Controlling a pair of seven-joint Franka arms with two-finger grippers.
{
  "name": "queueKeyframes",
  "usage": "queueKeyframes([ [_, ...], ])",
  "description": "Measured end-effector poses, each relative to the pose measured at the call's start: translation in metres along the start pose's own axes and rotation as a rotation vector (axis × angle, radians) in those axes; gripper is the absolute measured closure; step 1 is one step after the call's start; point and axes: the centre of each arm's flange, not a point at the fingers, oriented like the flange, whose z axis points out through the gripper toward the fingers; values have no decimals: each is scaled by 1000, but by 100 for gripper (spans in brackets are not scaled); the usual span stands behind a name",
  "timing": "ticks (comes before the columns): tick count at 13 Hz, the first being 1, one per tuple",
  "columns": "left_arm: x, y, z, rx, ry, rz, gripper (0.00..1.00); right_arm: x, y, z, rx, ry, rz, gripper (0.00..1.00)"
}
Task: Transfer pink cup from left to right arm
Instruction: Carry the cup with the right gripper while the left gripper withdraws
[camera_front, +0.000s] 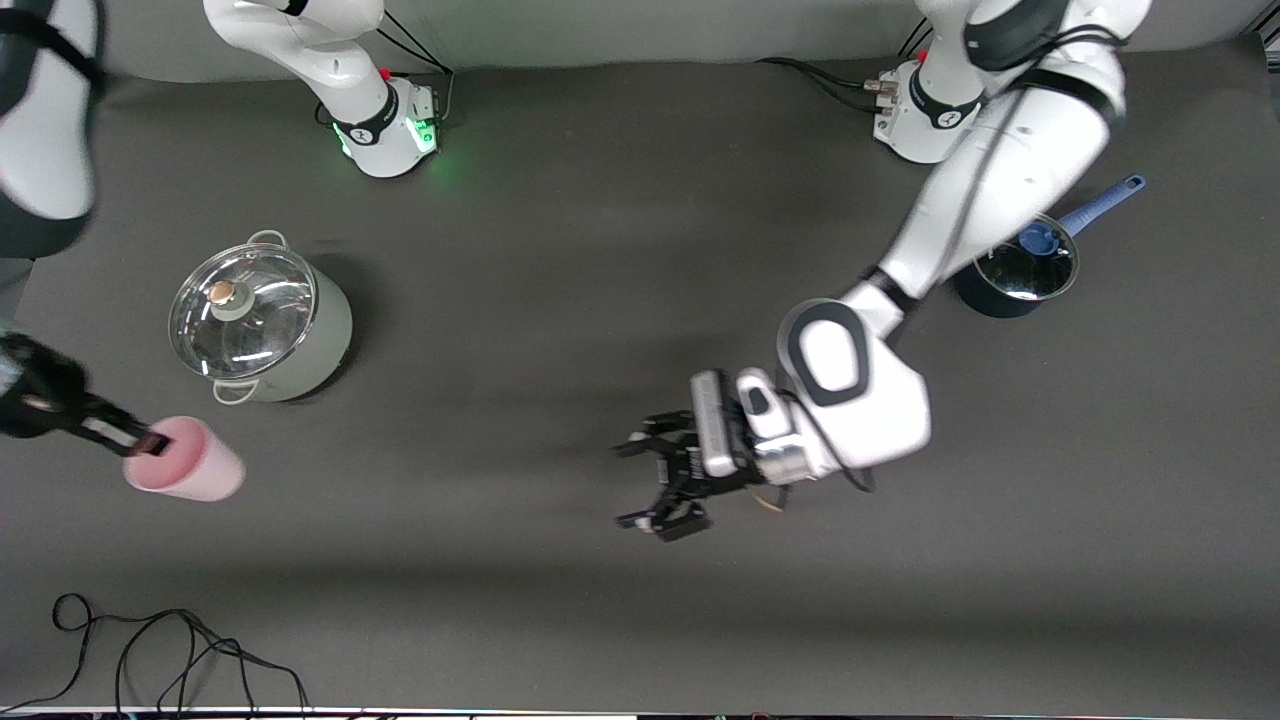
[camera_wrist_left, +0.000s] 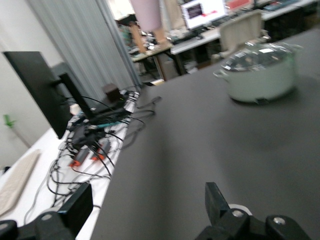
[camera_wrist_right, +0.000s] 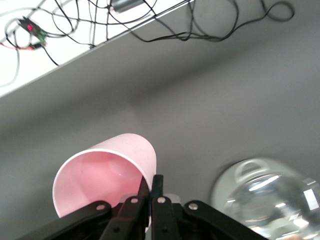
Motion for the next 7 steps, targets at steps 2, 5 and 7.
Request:
queueKeyframes([
  [2, -32, -4, -53, -160, -37, 71, 0, 12, 46, -1, -10, -14, -142, 97],
  [5, -86, -2, -157, -412, -153, 74, 0, 24, 101, 10, -18, -50, -319, 97],
  [7, -106, 3, -232, -537, -213, 47, 0, 30, 122, 35, -20, -73, -419, 97],
])
